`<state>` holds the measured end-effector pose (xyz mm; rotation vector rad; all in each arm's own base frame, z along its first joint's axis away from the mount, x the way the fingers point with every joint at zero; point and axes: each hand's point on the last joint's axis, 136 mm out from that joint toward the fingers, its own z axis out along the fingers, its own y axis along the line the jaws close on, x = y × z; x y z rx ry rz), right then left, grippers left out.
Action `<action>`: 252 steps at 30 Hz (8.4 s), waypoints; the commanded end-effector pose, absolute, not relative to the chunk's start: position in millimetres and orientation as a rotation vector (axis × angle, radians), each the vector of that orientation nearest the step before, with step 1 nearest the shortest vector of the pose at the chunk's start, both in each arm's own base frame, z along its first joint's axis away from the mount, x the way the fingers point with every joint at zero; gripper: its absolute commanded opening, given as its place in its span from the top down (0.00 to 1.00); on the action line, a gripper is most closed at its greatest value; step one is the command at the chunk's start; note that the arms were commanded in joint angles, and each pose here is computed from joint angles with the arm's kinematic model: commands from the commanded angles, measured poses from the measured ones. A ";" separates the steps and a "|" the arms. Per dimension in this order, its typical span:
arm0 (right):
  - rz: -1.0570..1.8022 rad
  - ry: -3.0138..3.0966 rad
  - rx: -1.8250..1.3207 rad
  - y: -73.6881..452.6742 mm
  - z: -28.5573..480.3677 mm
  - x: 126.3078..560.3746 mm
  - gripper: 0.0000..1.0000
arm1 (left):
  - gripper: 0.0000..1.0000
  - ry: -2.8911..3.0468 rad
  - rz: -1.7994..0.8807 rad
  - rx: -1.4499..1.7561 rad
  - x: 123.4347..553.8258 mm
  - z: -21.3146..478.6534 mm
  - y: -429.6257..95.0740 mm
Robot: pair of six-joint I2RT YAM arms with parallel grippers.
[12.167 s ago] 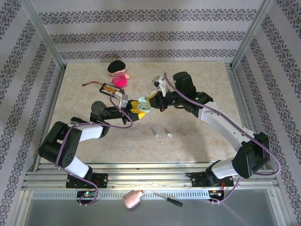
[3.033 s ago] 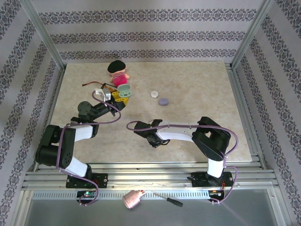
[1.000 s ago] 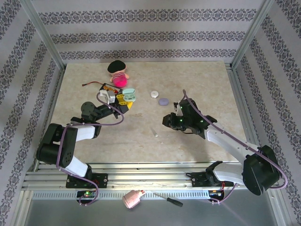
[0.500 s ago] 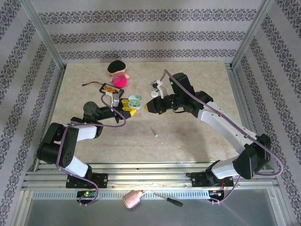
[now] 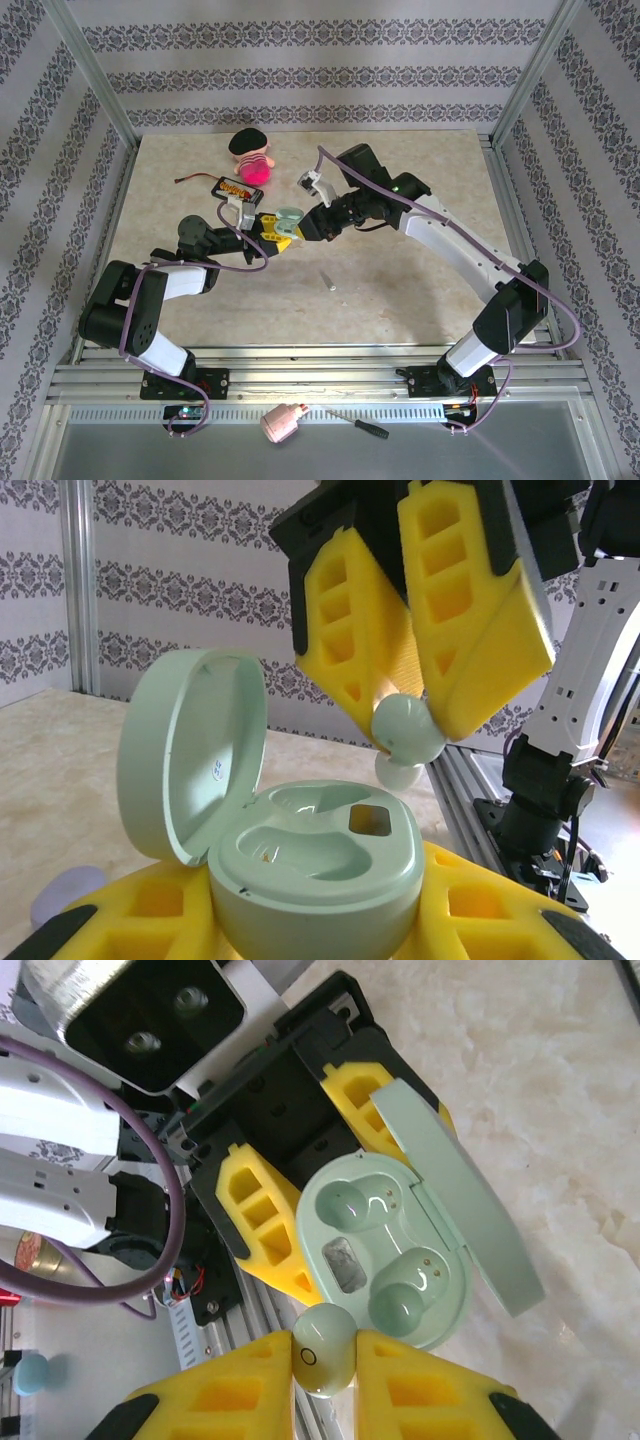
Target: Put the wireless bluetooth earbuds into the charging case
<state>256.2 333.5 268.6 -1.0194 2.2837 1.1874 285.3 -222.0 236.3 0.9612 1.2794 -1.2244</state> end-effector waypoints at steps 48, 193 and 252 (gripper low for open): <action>1.127 2.301 -0.959 346.6 245.5 271.9 0.80 | 0.76 1.175 -1.197 1.046 273.3 248.5 -231.0; 0.437 2.911 -0.117 230.8 16.0 269.9 0.80 | 0.77 1.229 -0.980 0.854 311.4 242.7 -196.9; 0.845 2.676 -0.458 308.4 70.9 251.9 0.53 | 0.77 1.256 -0.888 0.758 327.9 242.3 -177.5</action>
